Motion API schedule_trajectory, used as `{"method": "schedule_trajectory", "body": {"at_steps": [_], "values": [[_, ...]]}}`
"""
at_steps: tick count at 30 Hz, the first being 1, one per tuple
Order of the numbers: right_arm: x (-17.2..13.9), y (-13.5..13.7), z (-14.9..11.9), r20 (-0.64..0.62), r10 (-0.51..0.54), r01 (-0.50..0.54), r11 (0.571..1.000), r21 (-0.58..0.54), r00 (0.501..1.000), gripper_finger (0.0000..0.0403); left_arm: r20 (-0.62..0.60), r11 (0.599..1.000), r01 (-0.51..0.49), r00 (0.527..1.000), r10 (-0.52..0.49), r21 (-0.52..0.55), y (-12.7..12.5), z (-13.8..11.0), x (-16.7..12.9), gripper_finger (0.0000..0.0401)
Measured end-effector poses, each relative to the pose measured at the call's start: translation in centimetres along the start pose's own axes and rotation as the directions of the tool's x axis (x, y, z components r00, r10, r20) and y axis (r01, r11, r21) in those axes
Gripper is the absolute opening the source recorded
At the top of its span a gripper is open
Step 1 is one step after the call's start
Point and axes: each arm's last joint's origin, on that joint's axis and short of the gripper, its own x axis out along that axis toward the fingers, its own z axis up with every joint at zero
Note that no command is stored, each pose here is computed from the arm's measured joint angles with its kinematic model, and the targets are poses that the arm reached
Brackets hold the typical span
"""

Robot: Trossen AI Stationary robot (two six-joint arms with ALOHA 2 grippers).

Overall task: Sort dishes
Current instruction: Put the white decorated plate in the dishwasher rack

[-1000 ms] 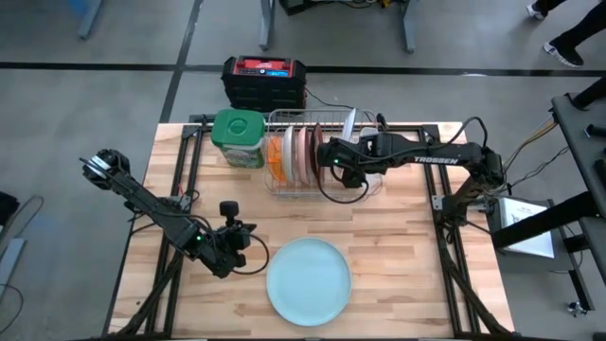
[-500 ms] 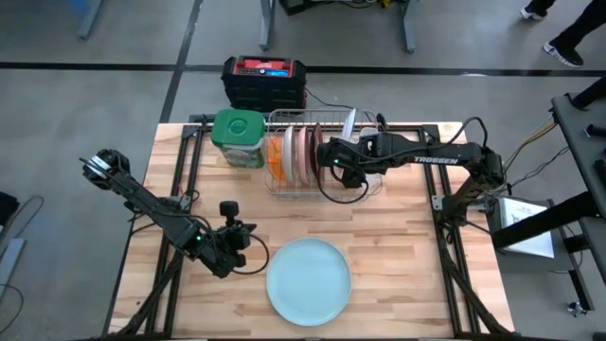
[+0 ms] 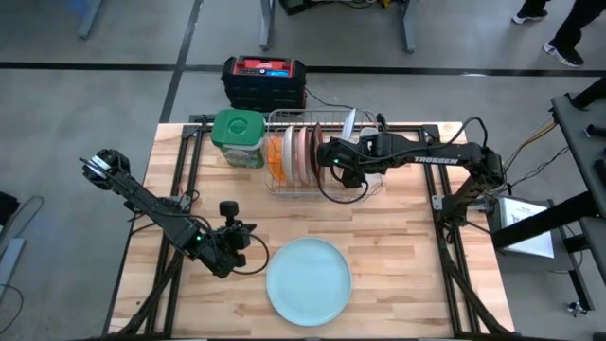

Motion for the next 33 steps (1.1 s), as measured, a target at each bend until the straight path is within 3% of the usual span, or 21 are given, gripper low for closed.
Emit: {"method": "schedule_trajectory", "body": {"at_steps": [20,26,33], "values": [[-0.02,-0.03,0.00,0.005,-0.005,0.005,1.000,0.003,1.000,0.0000,-0.001,1.000,0.000,1.000,0.000,-0.004,0.00,-0.02,0.00,0.0000],[0.11,0.01,-0.01,0.079,-0.036,0.027,0.994,0.104,0.996,0.0000,-0.002,1.000,0.000,1.000,0.000,-0.009,0.00,-0.02,0.00,0.0000],[-0.05,0.39,-0.15,0.047,-0.030,0.026,0.996,0.080,0.998,0.0000,-0.004,1.000,0.000,1.000,0.000,-0.008,0.01,-0.06,0.00,0.0000]]}}
